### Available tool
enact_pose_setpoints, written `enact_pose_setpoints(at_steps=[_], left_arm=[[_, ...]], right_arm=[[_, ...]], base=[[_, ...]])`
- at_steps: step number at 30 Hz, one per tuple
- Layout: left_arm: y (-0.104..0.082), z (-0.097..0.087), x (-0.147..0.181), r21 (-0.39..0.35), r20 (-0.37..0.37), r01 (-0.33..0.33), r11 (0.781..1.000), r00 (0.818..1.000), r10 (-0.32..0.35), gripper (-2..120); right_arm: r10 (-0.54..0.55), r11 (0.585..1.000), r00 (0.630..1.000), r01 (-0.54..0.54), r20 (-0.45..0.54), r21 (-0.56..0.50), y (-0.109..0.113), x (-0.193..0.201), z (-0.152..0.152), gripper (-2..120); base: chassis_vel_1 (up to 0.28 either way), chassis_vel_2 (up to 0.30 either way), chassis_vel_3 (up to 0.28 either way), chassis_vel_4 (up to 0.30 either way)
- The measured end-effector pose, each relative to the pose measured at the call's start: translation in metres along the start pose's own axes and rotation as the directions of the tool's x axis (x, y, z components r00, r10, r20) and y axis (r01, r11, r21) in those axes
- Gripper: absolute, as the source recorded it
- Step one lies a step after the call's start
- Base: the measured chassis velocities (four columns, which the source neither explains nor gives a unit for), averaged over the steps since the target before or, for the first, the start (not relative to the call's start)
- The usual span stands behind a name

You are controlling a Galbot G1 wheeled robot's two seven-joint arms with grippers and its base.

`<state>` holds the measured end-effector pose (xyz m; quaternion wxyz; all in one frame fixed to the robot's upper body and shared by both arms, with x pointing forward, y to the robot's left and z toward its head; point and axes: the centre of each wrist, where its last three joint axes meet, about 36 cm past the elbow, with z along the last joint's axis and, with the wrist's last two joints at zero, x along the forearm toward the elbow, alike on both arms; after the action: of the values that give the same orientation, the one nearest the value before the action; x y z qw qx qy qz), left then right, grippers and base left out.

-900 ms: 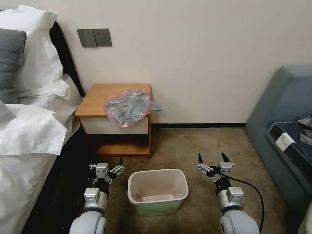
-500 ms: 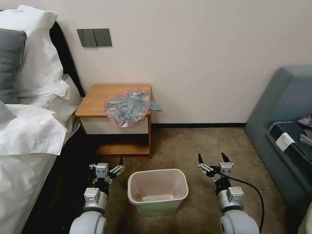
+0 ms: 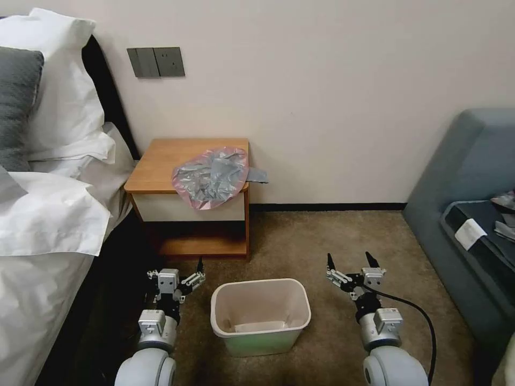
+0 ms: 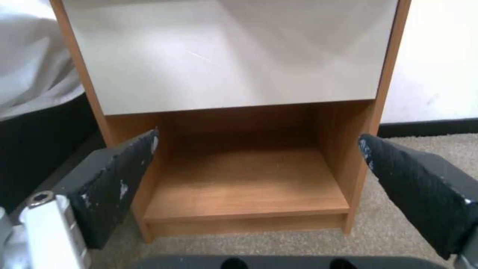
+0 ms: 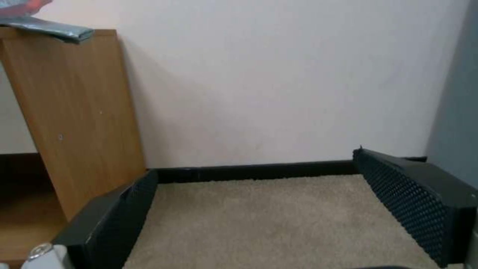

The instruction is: Pick up the garbage bag from the table and place it over the trash can.

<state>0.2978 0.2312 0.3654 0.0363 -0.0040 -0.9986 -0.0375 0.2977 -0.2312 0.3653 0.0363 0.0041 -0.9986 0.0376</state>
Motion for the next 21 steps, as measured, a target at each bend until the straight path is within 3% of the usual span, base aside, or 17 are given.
enact_pose_setpoints(at_steps=[10, 13, 14, 16, 21], left_arm=[[0.003, -0.002, -0.002, 0.003, 0.011, 0.005, 1.0, 1.0, -0.005, 100], [0.034, -0.025, -0.017, 0.034, 0.139, 0.064, 0.997, 0.988, -0.069, 99], [0.034, -0.025, -0.017, 0.034, 0.139, 0.064, 0.997, 0.988, -0.069, 99], [0.062, -0.051, -0.03, 0.075, 0.263, 0.108, 0.991, 0.957, -0.124, 99], [0.072, -0.058, -0.033, 0.088, 0.296, 0.127, 0.988, 0.944, -0.147, 99]], right_arm=[[0.0, 1.0, 1.0, 0.0, 0.002, 0.0, 0.0, 0.0, -0.001, 100], [-0.012, 1.0, 0.999, 0.013, 0.051, -0.018, 0.002, 0.005, -0.016, 100], [-0.012, 1.0, 0.999, 0.013, 0.051, -0.018, 0.002, 0.005, -0.016, 100], [-0.028, 0.998, 0.989, 0.037, 0.146, -0.054, 0.006, 0.015, -0.045, 100], [-0.055, 0.993, 0.977, 0.074, 0.208, -0.087, 0.011, 0.023, -0.067, 100]], base=[[0.0, 0.0, 0.0, 0.0], [0.0, 0.0, 0.0, 0.0], [0.0, 0.0, 0.0, 0.0], [0.0, 0.0, 0.0, 0.0], [0.0, 0.0, 0.0, 0.0]])
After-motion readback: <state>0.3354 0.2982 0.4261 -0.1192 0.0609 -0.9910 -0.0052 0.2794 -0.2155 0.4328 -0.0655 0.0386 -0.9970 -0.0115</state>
